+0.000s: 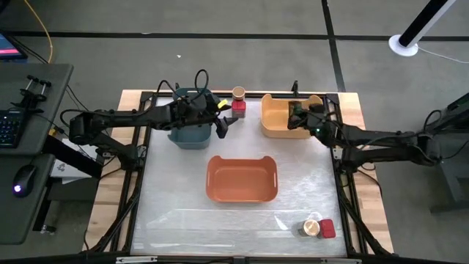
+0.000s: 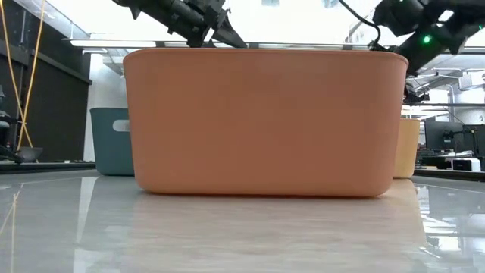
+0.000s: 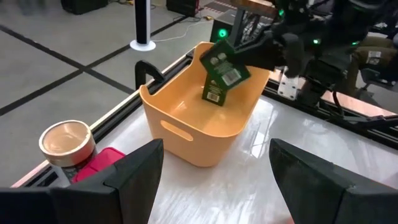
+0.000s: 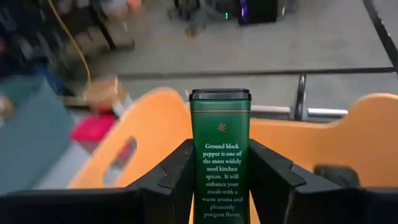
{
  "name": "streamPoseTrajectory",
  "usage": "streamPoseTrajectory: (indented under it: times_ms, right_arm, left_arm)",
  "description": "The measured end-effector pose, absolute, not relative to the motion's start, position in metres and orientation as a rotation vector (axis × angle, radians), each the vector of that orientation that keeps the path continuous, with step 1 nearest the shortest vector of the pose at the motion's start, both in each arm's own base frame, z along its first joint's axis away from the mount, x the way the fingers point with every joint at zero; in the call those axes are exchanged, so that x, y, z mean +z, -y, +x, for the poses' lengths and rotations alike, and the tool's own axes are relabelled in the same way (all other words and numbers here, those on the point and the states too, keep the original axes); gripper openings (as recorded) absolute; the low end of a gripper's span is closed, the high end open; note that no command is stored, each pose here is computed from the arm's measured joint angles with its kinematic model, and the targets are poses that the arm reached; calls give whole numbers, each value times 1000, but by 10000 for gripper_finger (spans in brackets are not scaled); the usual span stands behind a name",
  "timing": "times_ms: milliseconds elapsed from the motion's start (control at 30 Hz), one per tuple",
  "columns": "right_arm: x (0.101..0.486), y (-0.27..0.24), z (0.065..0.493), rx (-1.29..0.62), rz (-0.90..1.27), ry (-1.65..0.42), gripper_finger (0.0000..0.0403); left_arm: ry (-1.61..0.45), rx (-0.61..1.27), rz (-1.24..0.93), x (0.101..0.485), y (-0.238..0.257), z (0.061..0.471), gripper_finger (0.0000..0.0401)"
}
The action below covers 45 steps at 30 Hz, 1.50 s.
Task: Sort spices by type
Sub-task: Put the black seasoning can into the yellow bin
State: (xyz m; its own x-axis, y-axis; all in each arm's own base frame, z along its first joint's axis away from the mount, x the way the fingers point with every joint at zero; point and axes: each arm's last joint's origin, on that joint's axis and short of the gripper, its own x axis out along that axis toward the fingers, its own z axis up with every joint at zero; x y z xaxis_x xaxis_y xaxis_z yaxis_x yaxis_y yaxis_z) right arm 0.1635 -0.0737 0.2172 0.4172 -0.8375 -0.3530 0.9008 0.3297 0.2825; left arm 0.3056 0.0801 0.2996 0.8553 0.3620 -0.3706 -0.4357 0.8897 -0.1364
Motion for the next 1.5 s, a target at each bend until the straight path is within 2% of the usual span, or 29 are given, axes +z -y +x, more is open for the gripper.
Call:
streamPoseTrajectory:
  times_ms: [300, 467, 567, 667, 867, 1100, 1300, 1500]
  right_arm:
    - [203, 93, 168, -1255, 464, -139, 124]
    - [211, 92, 179, -989, 439, -147, 124]
    - [221, 88, 184, -814, 403, -114, 124]
    - [235, 84, 188, -679, 370, -103, 124]
    - [274, 75, 203, -423, 218, -82, 124]
    - [309, 63, 208, -343, 77, -213, 124]
    - [324, 57, 207, -316, 23, -248, 124]
    - [325, 55, 208, -307, 22, -240, 124]
  left_arm:
    - [-345, 423, -220, 300, -80, 306, 278]
    - [-337, 422, -220, 300, -81, 306, 278]
    - [-296, 341, -187, 304, -84, 308, 278]
    - [-273, 230, -70, 317, -87, 311, 278]
    - [-375, 169, 224, 335, -92, 332, 278]
    - [-561, 148, 288, 334, -102, 369, 278]
    - [-505, 150, 279, 346, -106, 386, 278]
    - [-477, 29, 255, 346, -102, 387, 278]
